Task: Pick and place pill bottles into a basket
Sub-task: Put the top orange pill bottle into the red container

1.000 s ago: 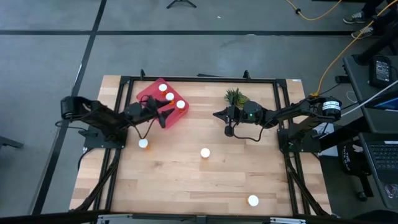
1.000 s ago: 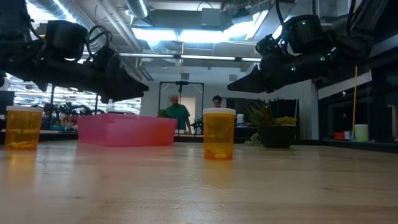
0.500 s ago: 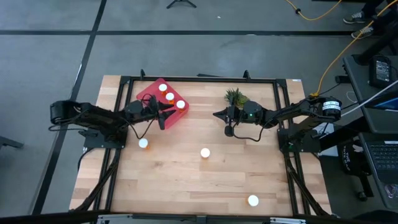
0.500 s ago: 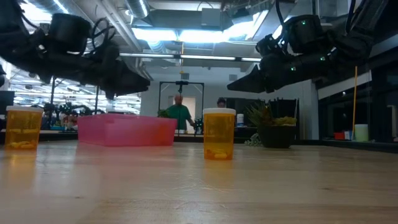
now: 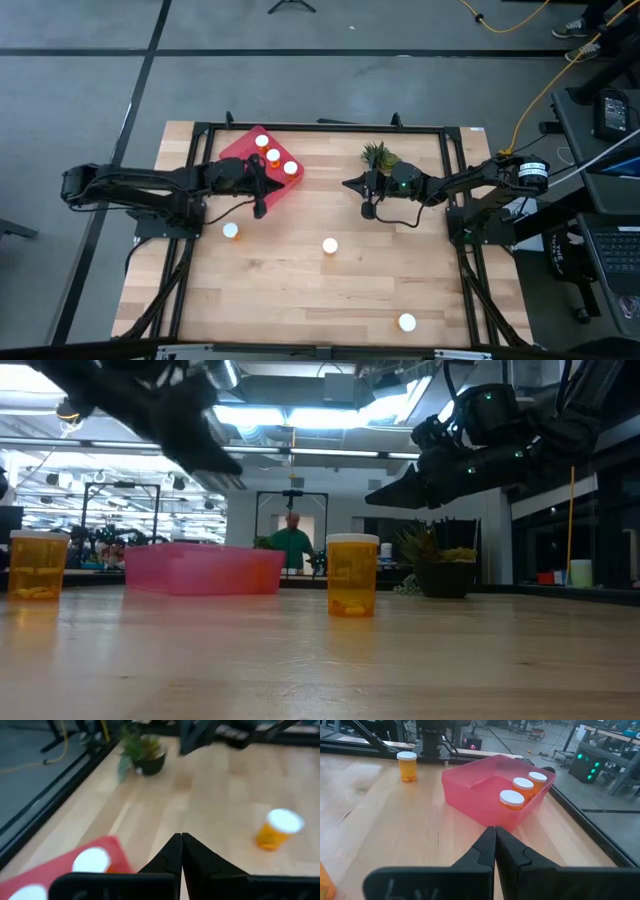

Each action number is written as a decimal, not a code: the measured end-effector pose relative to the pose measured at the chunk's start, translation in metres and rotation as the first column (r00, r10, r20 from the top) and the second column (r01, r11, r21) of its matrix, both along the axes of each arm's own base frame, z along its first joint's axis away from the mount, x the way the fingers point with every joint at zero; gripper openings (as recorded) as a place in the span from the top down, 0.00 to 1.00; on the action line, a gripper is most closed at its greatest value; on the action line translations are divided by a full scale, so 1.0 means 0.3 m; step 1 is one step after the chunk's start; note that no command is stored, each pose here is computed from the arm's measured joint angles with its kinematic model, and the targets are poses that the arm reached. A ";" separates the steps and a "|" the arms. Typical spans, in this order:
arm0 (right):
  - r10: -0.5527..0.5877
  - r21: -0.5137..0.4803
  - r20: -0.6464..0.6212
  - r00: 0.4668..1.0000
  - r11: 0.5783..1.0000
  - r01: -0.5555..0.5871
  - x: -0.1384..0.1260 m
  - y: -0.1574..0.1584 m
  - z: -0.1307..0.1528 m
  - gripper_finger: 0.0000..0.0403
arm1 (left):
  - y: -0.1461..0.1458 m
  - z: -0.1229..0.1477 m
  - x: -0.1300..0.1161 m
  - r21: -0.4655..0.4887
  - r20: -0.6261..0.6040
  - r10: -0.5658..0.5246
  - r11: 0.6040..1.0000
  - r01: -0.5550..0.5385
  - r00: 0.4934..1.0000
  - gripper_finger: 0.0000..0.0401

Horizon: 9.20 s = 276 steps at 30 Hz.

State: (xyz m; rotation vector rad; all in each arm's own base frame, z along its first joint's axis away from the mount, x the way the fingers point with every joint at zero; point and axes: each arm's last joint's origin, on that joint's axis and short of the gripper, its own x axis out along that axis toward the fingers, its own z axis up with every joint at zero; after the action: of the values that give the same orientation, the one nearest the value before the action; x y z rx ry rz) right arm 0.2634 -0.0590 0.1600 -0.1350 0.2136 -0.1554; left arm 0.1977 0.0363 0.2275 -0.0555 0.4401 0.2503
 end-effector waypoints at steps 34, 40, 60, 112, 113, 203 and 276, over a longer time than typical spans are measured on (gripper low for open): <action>0.060 0.110 -0.013 0.998 0.992 -0.058 0.011 0.072 -0.010 0.97 | -0.700 0.143 -0.014 -0.134 -0.361 0.260 0.936 -0.326 0.896 1.00; 0.091 0.150 0.016 0.996 0.984 -0.093 0.017 0.109 -0.003 0.97 | -0.833 0.099 -0.115 -0.210 -0.297 0.350 0.884 -0.419 0.888 1.00; 0.176 0.160 0.027 0.984 0.971 -0.178 0.022 0.198 0.000 0.97 | -0.897 -0.113 -0.139 -0.056 -0.315 0.636 0.728 -0.683 0.704 0.99; 0.174 0.181 0.032 0.984 0.968 -0.177 0.023 0.198 0.002 0.97 | -0.818 -0.320 -0.167 -0.008 -0.279 0.740 0.636 -0.772 0.612 0.37; 0.174 0.181 0.032 0.984 0.968 -0.177 0.023 0.198 0.002 0.97 | -0.816 -0.328 -0.168 -0.015 -0.280 0.737 0.637 -0.771 0.615 0.37; 0.162 0.224 0.049 0.986 0.960 -0.169 0.023 0.198 0.005 0.97 | -0.748 -0.236 -0.186 -0.052 -0.391 0.705 0.625 -0.779 0.591 0.24; 0.163 0.221 0.048 0.985 0.960 -0.170 0.022 0.198 0.005 0.97 | -0.628 -0.325 -0.172 -0.053 -0.317 0.797 0.527 -0.848 0.514 0.38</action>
State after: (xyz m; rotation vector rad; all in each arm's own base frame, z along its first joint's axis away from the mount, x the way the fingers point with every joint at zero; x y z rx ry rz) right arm 0.2701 0.0005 0.1614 0.0746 0.1881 0.0354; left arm 0.1462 -0.1523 0.1299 -0.4578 0.6809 1.2013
